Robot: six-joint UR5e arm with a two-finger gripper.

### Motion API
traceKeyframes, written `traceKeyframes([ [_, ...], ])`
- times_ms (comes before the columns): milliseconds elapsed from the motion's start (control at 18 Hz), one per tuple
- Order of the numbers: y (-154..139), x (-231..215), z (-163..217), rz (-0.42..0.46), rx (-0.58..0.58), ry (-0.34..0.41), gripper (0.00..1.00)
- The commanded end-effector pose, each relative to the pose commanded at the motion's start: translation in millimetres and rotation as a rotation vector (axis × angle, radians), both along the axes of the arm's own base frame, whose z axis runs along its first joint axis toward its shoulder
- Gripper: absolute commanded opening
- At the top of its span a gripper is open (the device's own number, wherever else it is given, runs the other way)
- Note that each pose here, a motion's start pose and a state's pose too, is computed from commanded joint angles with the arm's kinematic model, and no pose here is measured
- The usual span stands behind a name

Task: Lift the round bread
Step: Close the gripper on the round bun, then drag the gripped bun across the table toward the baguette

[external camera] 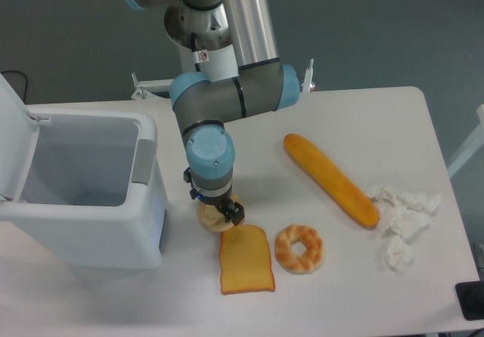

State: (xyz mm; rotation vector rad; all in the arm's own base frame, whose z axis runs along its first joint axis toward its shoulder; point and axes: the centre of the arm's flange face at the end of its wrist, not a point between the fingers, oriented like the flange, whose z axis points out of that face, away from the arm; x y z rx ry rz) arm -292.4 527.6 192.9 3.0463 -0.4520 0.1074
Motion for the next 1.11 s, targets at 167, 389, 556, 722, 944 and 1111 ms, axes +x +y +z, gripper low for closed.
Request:
traceKeyframes([
  [167,1,-1,1,0.000,0.007,0.006,0.97],
  [389,2,-2,3,0.000,0.009,0.010,0.90],
  [556,6,-7,6,-0.006,0.009,0.024,0.86],
  [722,7,-11,5,-0.005,-0.009,0.045,0.62],
  [944,7,-12,9,-0.011,-0.008,0.052,0.43],
  [1111,6,-12,12,-0.013,-0.007,0.054,0.21],
])
